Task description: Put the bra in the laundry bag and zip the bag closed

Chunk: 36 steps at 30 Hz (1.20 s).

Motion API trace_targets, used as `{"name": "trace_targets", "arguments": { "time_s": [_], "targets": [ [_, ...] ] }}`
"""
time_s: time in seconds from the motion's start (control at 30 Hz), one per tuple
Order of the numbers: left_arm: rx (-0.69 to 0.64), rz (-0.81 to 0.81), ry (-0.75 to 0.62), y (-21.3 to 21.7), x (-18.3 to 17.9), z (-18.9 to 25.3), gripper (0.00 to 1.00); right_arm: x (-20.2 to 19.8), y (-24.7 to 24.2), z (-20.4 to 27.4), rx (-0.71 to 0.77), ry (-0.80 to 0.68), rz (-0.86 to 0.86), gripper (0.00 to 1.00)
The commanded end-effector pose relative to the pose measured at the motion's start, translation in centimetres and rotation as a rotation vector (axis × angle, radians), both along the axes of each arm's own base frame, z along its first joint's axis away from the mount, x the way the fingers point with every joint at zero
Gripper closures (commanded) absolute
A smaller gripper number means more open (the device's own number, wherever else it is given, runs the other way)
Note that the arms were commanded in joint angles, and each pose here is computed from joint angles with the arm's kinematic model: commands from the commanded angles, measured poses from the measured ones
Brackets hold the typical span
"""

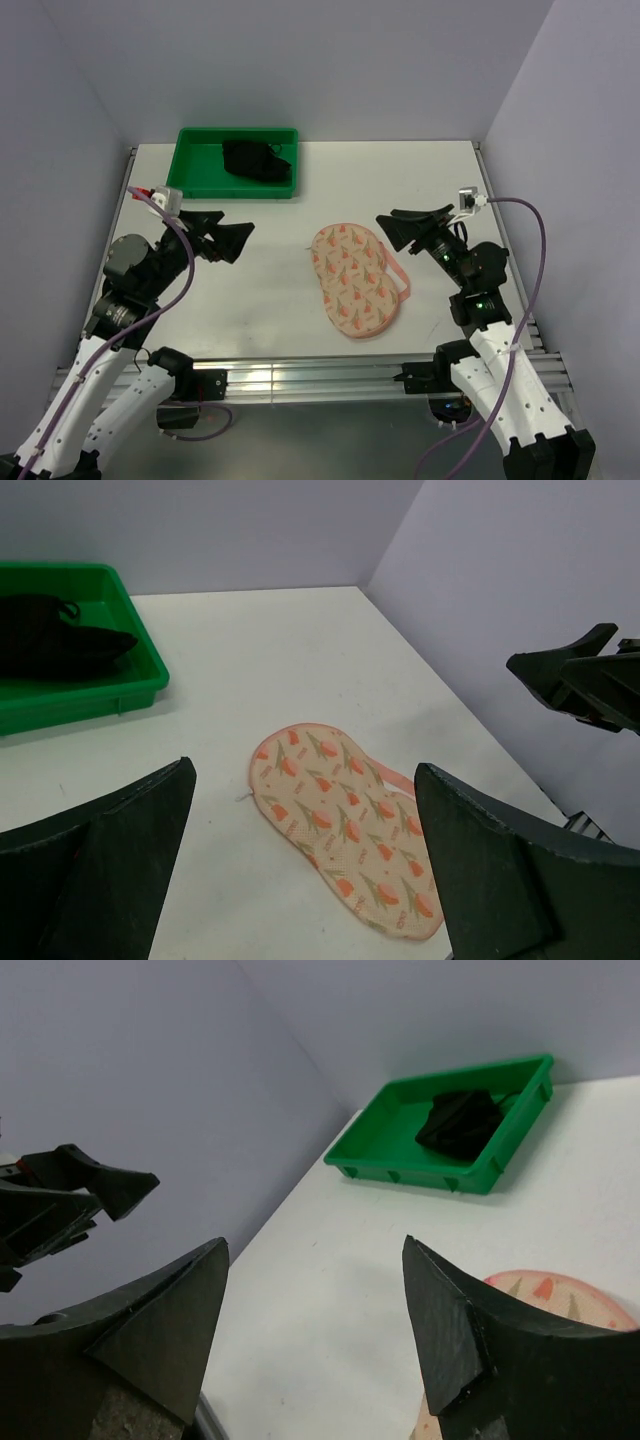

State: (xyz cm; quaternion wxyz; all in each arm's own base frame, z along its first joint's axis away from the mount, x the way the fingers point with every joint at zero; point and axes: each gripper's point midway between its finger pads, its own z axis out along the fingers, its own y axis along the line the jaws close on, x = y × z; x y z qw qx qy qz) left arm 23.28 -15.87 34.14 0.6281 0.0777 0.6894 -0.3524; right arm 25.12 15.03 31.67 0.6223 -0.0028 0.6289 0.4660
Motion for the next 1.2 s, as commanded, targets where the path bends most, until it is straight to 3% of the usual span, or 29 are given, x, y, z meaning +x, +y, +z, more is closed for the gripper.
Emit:
{"name": "trace_targets", "arguments": {
  "time_s": [0.0,0.13,0.23,0.63,0.77,0.83,0.87,0.9,0.97,1.07,1.17],
  "targets": [
    [0.000,0.040,0.005,0.6,0.6,0.2,0.01,0.1,0.7,1.6,0.018,-0.019,0.012,0.25],
    [-0.003,0.063,0.020,0.9,0.9,-0.1,0.01,0.1,1.4,1.4,-0.023,-0.014,0.017,0.47],
    [-0.002,0.057,0.041,0.7,1.3,-0.5,0.01,0.1,1.7,0.8,-0.047,-0.004,0.008,0.59],
    [-0.060,0.190,0.197,1.6,4.2,-3.3,0.01,1.0,2.7,-3.9,-0.133,0.124,0.024,0.78],
    [-0.095,0.158,0.297,0.4,4.8,-5.2,0.03,1.0,2.6,-6.7,-0.174,0.202,0.010,0.83],
    [-0.141,0.120,0.347,-0.6,4.9,-6.3,0.26,0.9,2.4,-8.8,-0.203,0.256,0.005,0.85],
    [-0.140,0.113,0.351,-0.8,4.9,-6.7,0.26,0.8,2.4,-9.1,-0.208,0.263,0.007,0.85],
    [-0.160,0.107,0.367,-1.1,5.0,-6.9,0.42,0.7,2.3,-10.0,-0.220,0.280,0.008,0.85],
    [-0.175,0.101,0.396,-1.4,5.2,-8.0,0.65,0.7,1.9,-11.3,-0.229,0.321,-0.018,0.87],
    [-0.183,0.084,0.444,-2.3,5.5,-9.8,0.92,0.8,1.0,-14.0,-0.245,0.393,-0.069,0.89],
    [-0.149,0.073,0.476,-3.9,5.6,-11.4,1.00,1.2,-0.2,-16.9,-0.281,0.495,-0.147,0.90]
  ]
}}
